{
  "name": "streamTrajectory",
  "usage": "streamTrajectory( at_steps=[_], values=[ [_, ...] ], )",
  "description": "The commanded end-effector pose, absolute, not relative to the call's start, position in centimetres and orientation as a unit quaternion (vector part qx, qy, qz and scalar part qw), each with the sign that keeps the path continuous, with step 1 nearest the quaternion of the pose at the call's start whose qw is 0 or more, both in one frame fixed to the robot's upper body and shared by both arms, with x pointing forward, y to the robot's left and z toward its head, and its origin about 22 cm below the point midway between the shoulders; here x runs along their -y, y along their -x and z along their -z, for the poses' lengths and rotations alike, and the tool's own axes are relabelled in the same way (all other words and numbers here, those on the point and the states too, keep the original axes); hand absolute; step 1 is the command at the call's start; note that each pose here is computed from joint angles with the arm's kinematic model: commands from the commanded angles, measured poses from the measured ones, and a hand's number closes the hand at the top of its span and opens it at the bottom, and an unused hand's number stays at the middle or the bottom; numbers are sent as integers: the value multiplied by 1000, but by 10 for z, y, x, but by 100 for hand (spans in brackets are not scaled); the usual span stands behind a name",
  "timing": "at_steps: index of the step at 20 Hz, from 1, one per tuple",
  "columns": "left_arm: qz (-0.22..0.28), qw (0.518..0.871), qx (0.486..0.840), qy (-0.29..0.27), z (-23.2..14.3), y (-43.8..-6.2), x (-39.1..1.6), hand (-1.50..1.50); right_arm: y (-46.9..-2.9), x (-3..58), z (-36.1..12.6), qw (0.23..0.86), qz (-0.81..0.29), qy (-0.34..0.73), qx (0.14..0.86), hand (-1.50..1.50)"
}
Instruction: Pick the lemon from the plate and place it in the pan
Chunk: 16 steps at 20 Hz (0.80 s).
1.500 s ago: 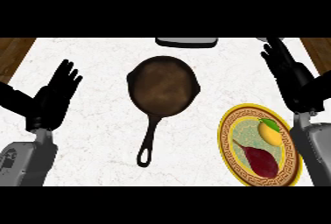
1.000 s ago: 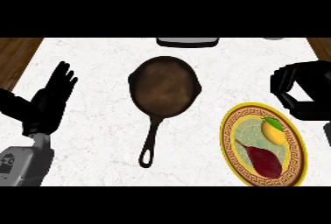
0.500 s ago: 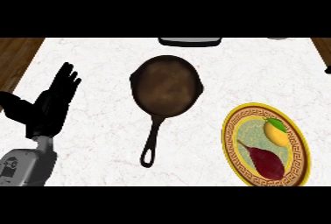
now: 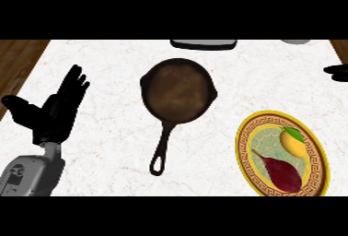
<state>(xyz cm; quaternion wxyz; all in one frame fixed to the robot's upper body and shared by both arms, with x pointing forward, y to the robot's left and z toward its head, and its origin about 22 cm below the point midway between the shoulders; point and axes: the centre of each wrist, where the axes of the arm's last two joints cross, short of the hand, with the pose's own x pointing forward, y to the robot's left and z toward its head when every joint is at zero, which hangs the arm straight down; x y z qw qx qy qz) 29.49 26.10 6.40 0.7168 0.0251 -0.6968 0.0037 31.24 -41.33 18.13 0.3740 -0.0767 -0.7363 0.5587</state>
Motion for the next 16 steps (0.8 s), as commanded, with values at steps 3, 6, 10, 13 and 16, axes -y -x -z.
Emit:
streamTrajectory(
  at_steps=[3, 6, 10, 13, 16],
  values=[
    [6, 723, 691, -28, -59, -289, -258, 0, -331, 400, -175, 307, -667, 39, 677, -150],
    [3, 720, 693, -36, -64, -290, -266, 0, -324, 392, -162, 304, -737, 42, 603, -150],
    [-3, 720, 694, -28, -68, -291, -258, 0, -330, 382, -138, 293, -802, 64, 516, -150],
    [-11, 724, 688, -48, -59, -285, -267, 0, -324, 397, -155, 267, -822, 56, 500, -150],
    [-17, 725, 687, -42, -53, -291, -280, 0, -338, 376, -146, 248, -827, 62, 501, -150]
  ],
)
